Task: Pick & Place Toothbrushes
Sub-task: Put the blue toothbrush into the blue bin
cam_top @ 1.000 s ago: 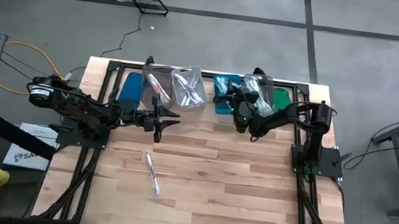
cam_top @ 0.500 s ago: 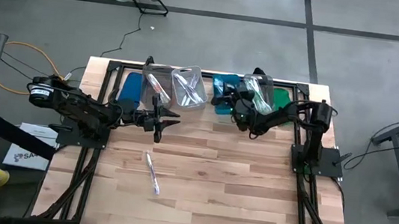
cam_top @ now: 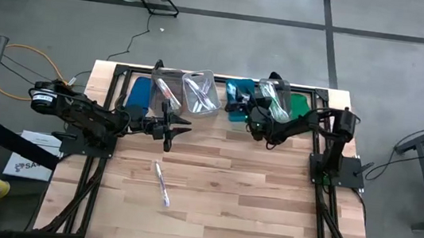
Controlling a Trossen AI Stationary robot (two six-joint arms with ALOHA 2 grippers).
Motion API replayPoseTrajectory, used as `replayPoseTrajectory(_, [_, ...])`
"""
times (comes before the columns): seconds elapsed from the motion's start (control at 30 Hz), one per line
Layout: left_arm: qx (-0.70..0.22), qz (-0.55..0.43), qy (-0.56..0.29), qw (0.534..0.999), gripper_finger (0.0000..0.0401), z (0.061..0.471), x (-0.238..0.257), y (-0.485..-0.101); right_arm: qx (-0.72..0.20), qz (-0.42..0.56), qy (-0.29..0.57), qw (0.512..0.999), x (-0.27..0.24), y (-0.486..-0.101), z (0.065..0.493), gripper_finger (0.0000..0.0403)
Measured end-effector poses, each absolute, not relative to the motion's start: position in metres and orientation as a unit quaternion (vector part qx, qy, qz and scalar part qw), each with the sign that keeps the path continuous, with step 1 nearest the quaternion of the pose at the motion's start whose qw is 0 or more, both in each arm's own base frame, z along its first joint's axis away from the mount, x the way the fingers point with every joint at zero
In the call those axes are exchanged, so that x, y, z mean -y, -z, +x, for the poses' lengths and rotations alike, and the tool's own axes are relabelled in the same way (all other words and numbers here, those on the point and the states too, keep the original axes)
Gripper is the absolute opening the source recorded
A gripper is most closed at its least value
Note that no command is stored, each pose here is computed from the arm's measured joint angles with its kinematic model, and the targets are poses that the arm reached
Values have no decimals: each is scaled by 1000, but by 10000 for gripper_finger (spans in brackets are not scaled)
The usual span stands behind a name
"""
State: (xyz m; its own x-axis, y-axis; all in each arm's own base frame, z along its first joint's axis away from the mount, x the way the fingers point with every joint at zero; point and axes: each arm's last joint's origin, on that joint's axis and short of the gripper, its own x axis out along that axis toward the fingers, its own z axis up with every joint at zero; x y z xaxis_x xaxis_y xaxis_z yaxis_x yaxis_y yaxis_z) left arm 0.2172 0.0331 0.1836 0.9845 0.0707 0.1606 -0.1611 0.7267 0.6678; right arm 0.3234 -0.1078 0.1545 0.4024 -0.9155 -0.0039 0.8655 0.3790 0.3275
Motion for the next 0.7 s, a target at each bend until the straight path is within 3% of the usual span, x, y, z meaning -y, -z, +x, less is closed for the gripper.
replayPoseTrajectory(0.2, [63,365,-59,927,94,217,-33,-184,46,94,579,809,92,-160,322,205])
replayPoseTrajectory(0.4, [64,365,-57,927,94,217,-33,-184,13,71,594,801,78,-166,320,210])
replayPoseTrajectory(0.7, [64,365,-56,927,94,217,-33,-183,-72,120,473,870,82,-208,299,209])
